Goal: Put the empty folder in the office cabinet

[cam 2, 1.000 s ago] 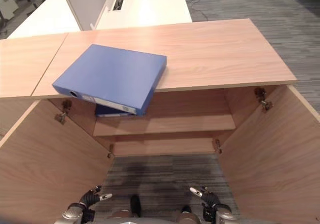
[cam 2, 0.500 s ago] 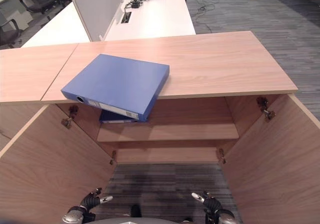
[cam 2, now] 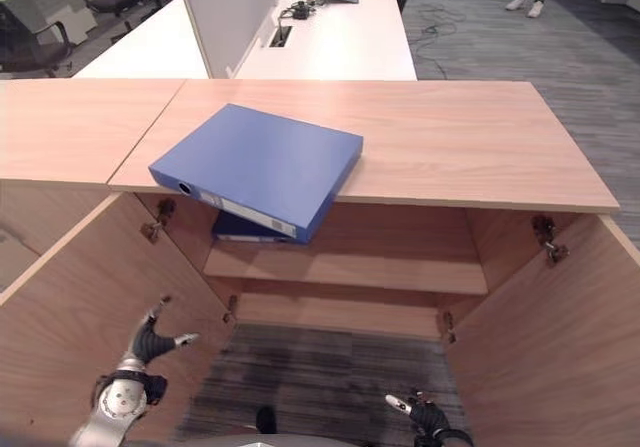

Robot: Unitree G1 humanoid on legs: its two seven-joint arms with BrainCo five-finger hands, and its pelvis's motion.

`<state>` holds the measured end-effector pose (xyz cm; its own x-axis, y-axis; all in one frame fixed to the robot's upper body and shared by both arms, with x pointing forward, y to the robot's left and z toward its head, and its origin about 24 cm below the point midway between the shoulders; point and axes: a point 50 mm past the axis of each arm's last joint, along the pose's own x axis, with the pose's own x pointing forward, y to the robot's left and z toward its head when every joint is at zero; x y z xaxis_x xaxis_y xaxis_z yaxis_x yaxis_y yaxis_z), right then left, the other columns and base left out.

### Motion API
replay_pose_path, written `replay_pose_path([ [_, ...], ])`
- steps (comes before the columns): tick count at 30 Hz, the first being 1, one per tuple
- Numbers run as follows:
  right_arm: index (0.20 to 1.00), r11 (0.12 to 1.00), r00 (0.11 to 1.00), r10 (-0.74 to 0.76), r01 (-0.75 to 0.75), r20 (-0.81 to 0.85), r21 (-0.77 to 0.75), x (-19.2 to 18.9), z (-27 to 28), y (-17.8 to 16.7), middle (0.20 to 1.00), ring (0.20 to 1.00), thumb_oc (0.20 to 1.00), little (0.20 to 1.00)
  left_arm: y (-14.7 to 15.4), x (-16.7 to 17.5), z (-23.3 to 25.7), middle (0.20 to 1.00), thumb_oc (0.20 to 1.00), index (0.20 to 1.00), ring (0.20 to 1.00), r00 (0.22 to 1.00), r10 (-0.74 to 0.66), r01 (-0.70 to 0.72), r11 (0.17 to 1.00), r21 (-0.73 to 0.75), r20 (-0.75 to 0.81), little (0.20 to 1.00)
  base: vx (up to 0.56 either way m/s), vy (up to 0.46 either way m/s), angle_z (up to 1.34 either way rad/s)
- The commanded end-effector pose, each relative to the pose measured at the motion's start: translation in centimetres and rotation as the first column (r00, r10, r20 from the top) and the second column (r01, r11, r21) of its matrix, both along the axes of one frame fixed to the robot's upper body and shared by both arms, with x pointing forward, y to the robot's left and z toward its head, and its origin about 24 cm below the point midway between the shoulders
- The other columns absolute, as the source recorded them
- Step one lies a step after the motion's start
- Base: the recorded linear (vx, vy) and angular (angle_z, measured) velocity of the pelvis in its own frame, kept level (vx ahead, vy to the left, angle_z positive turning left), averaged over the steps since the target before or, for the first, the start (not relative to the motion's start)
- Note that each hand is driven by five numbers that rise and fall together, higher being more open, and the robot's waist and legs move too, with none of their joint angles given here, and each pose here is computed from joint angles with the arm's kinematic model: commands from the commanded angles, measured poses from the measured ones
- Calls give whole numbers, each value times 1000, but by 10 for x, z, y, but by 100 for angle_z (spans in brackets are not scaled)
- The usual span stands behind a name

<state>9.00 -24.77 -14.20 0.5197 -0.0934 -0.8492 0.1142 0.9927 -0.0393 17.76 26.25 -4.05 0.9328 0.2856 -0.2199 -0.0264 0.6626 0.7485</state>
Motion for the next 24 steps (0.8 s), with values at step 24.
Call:
replay_pose_path([
  [24,1000,981,973,185,-192,141,34,40,10,27,1000,1000,1000,1000,-37,81,216,1000,1000,1000,1000,577,-757,91,431,898,305,1000,8,-7,3],
])
